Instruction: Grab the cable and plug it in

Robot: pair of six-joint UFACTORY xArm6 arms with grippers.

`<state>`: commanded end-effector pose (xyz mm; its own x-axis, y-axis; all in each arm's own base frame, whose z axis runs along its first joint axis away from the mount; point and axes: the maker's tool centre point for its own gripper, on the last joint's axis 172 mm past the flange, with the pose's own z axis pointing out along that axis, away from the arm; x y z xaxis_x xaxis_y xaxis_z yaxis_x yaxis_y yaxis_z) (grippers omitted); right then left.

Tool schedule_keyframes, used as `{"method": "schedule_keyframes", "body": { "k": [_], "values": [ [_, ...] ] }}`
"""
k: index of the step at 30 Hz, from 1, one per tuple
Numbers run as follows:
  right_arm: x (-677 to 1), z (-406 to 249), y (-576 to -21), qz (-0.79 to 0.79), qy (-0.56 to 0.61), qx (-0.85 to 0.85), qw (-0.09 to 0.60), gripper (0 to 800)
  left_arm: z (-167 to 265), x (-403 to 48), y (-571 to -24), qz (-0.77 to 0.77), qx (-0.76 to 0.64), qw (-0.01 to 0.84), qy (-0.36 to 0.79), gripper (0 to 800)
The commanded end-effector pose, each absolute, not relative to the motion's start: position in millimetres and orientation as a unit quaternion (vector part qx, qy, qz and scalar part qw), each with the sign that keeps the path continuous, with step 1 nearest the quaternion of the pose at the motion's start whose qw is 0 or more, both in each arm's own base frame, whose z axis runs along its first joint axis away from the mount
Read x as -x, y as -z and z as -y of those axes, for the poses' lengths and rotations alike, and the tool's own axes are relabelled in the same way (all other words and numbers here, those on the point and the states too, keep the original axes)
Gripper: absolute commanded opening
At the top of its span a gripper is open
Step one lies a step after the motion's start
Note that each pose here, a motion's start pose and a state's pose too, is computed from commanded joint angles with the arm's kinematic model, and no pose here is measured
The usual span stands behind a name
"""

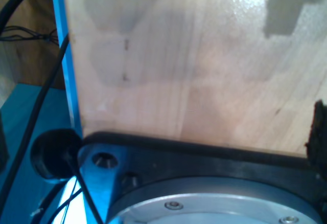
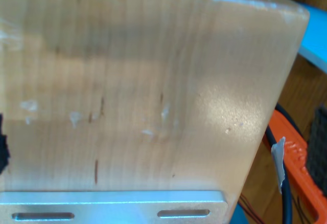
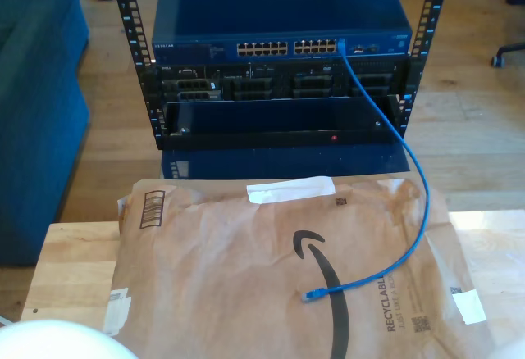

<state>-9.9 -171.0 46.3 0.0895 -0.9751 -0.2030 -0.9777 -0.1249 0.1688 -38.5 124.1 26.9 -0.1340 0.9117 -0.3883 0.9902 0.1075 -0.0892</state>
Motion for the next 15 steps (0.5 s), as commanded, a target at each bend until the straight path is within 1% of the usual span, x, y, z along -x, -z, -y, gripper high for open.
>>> {"method": "schedule_keyframes", "body": {
  "k": [6,15],
  "values": [
    [3.1,172.2,-25.5,-0.659,-0.109,0.745,-0.003,799,-124.1,38.2,-26.9,-0.735,-0.646,0.119,0.165,798],
    [3.1,171.5,-24.9,-0.657,-0.109,0.746,-0.003,799,-124.9,38.3,-27.3,-0.735,-0.647,0.119,0.164,798]
  ]
}}
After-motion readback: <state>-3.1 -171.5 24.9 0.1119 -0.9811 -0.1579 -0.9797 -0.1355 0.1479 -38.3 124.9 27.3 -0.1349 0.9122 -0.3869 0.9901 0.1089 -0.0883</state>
